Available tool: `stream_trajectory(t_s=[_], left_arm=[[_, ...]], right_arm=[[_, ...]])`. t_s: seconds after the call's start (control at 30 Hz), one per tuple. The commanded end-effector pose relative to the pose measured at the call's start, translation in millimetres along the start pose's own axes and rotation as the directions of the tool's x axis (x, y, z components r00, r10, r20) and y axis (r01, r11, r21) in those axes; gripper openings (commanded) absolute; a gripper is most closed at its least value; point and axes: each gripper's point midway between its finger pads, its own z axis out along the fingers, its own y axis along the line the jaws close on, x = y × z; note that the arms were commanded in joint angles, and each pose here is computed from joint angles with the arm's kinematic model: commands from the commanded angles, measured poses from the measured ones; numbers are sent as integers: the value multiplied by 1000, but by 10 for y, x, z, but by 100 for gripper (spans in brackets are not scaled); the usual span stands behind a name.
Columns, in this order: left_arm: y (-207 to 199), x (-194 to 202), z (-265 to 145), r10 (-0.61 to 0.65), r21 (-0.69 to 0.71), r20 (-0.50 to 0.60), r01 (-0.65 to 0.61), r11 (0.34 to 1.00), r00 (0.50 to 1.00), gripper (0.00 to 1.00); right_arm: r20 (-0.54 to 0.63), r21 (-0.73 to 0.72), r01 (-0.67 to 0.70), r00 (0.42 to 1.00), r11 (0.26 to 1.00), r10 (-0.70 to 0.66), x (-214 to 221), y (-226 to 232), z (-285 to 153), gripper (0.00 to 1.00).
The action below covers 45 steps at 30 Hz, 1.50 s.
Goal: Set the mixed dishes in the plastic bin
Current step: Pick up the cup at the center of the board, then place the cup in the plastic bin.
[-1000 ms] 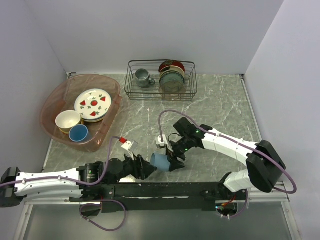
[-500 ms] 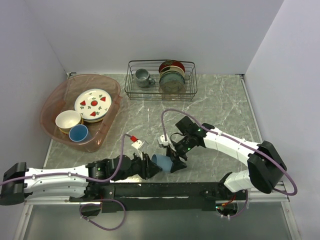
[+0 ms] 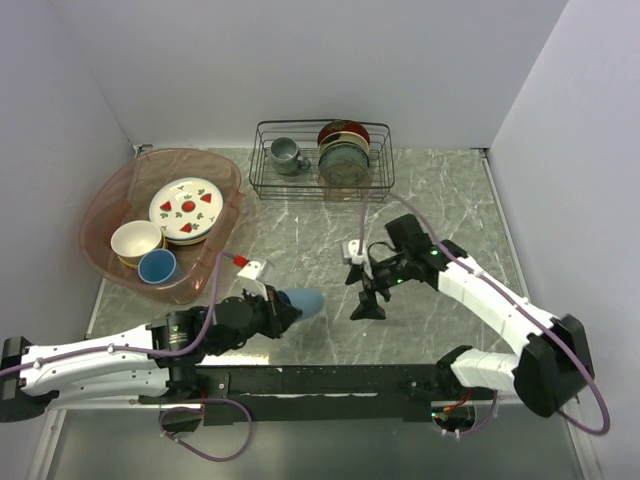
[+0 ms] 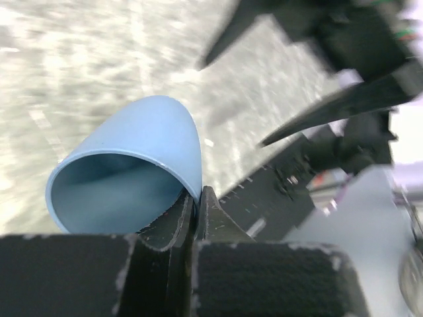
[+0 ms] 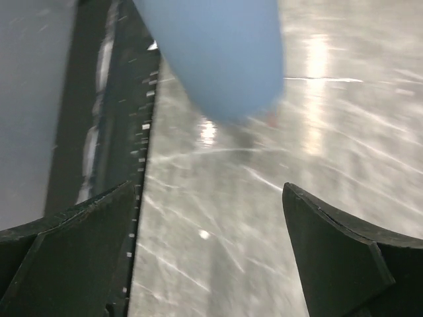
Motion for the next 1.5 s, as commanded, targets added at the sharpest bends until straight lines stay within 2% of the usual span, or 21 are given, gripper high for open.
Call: stream_trajectory(t_s=[0.0, 0.17, 0.33, 0.47, 0.53, 0.7, 0.73, 0.8, 0.83, 0.93, 1.03, 1.33, 1.47], left_arm=[[359, -331, -186, -35, -215, 96, 55, 975, 995, 1], [575, -861, -420, -26, -404, 225, 118, 907, 974, 1], [668, -1322, -537, 24, -560, 266, 134, 818, 964, 1], [968, -1614, -686, 53, -704, 290, 175, 688, 956, 1], [1085, -1829, -795, 59, -736, 346, 232, 636, 936, 1], [1276, -2286, -1051, 74, -738, 459, 333, 587, 885, 1], [1400, -2349, -1124, 65, -747, 477, 366, 556, 876, 1], [1527, -2419, -1180, 63, -762, 482, 383, 521, 874, 1], [1666, -2454, -1275, 60, -773, 504, 420, 475, 861, 1], [1928, -2431, -1338, 21, -793, 508, 458, 401, 861, 1], [2079, -2356, -1332, -35, -799, 503, 480, 362, 863, 1], [2123, -2236, -1549, -67, -795, 543, 538, 280, 837, 1], [2103, -2078, -1584, -97, -785, 546, 549, 287, 832, 1]], right_arm=[[63, 181, 20, 997, 983, -32, -280, -266, -328, 100], [82, 339, -13, 997, 941, -16, -266, -494, -572, 100], [83, 366, -15, 996, 931, -16, -232, -525, -623, 100], [79, 378, -12, 997, 926, -20, -206, -538, -641, 100], [76, 381, -9, 997, 925, -22, -195, -534, -642, 100], [70, 380, -6, 997, 925, -22, -148, -533, -623, 100], [68, 381, -5, 997, 925, -23, -143, -538, -624, 100], [66, 381, -1, 997, 925, -26, -138, -533, -622, 100], [66, 383, 0, 997, 924, -27, -137, -530, -624, 100], [58, 395, 14, 997, 918, -41, -128, -534, -639, 100], [50, 406, 22, 998, 914, -46, -110, -540, -650, 100], [45, 404, 31, 998, 914, -54, -98, -532, -644, 100], [46, 404, 35, 997, 914, -58, -108, -531, -648, 100]])
